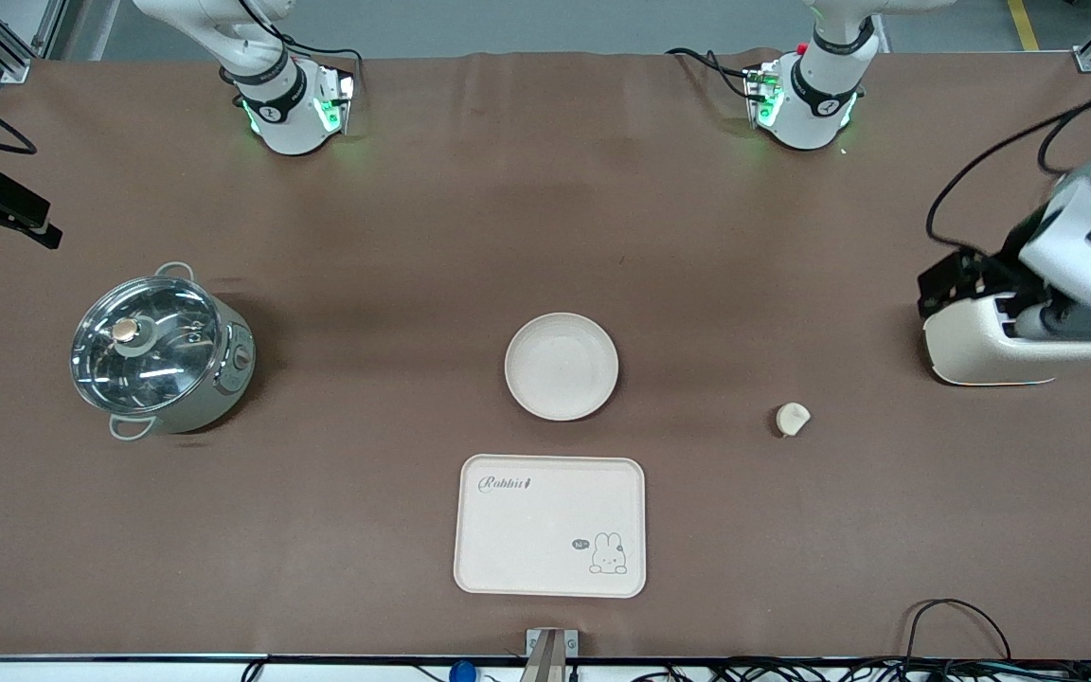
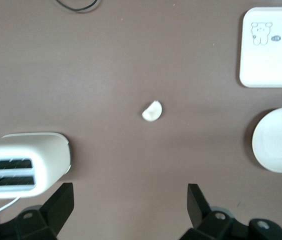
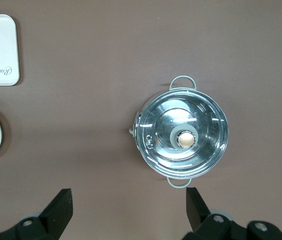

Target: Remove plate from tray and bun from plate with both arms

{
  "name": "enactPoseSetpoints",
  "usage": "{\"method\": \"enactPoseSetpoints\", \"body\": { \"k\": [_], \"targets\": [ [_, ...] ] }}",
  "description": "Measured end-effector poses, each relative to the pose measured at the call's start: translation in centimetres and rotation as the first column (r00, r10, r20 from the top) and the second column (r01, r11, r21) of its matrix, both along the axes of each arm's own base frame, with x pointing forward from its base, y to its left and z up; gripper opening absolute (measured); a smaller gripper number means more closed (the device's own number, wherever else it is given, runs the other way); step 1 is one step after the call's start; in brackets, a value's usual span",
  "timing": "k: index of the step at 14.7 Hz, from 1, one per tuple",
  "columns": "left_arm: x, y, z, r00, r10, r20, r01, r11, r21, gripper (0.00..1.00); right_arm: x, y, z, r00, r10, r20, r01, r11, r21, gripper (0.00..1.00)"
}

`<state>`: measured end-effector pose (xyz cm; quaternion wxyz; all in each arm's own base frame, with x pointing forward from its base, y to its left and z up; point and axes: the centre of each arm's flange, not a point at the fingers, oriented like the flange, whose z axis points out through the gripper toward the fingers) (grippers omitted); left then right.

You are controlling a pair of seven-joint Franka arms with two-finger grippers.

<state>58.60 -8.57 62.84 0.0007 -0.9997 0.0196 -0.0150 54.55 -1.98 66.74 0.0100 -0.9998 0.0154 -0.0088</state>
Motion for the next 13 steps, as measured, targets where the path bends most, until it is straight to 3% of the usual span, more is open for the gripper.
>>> {"method": "enactPoseSetpoints", "body": {
  "k": [8, 13],
  "targets": [
    [-4.9, 1.1, -0.7, 0.999, -0.002, 0.035, 0.001, 1.000, 0.021, 1.00, 0.0, 0.1, 0.0, 1.000, 0.003, 0.000, -0.003, 1.000, 0.000, 1.00],
    [-4.1, 2.7, 0.1, 0.999, 0.018, 0.044, -0.018, 1.000, 0.019, 1.00, 0.0, 0.0, 0.0, 1.000, 0.000, 0.000, 0.000, 1.000, -0.003, 1.00]
  ]
}}
